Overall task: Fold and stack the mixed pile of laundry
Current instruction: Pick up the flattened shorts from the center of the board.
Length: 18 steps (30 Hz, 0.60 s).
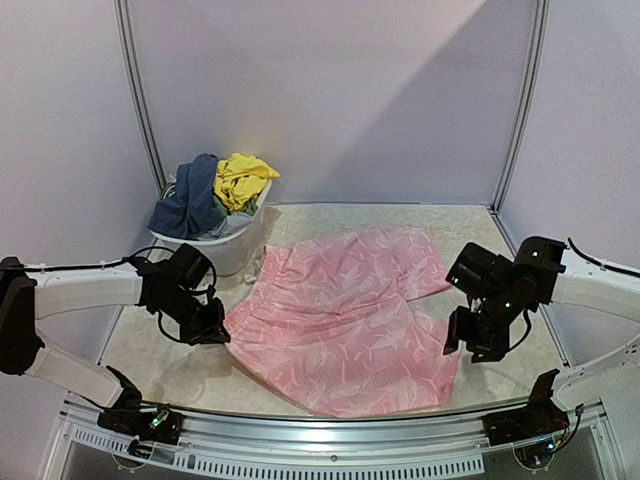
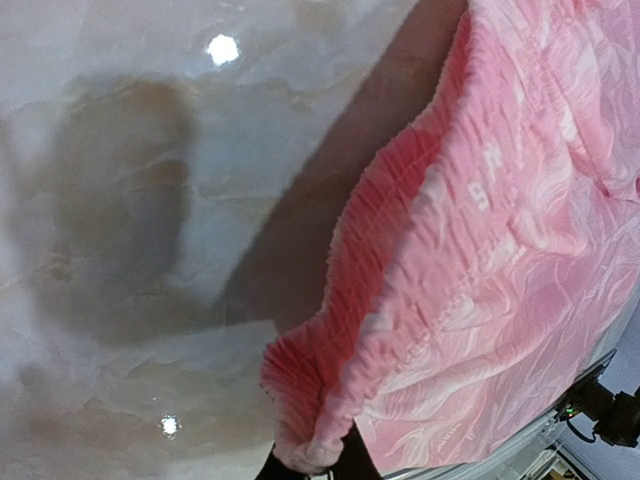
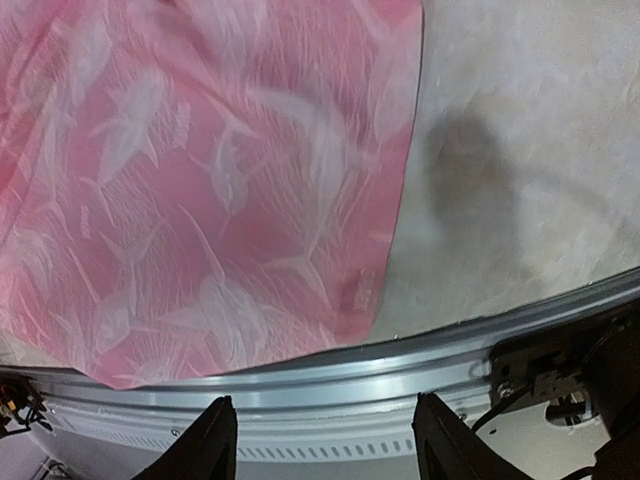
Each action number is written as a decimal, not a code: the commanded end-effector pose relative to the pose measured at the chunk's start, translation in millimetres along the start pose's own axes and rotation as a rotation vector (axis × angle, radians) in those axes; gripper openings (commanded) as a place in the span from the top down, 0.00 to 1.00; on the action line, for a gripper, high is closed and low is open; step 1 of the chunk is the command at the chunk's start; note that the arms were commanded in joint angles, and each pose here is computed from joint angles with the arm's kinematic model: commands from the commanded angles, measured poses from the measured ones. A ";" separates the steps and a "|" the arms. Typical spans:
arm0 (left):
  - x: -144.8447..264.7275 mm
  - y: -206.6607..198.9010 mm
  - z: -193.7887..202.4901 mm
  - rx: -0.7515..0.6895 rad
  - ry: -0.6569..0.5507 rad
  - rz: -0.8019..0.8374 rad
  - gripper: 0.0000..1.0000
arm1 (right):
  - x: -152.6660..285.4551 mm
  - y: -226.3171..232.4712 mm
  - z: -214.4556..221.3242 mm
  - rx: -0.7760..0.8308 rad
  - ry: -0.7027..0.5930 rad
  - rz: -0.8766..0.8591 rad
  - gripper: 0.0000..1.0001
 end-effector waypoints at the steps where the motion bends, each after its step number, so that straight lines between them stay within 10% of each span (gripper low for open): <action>1: -2.1 1.2 5.7 0.001 0.002 0.011 1.00 | -15.3 9.0 32.1 -0.080 0.087 -0.072 0.40; 18: -2.2 2.0 10.1 -0.001 0.012 0.029 1.00 | -89.8 -8.9 55.3 -0.058 0.051 0.116 0.55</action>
Point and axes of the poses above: each gripper's point midway between its finger pads, its own x axis back along the fingers, its own y axis along the line the jaws close on, z = x × y, the point moved 7 cm from there along x, back along the fingers, and after that the axes turned 12 degrees about -x, right-handed, at the moved point
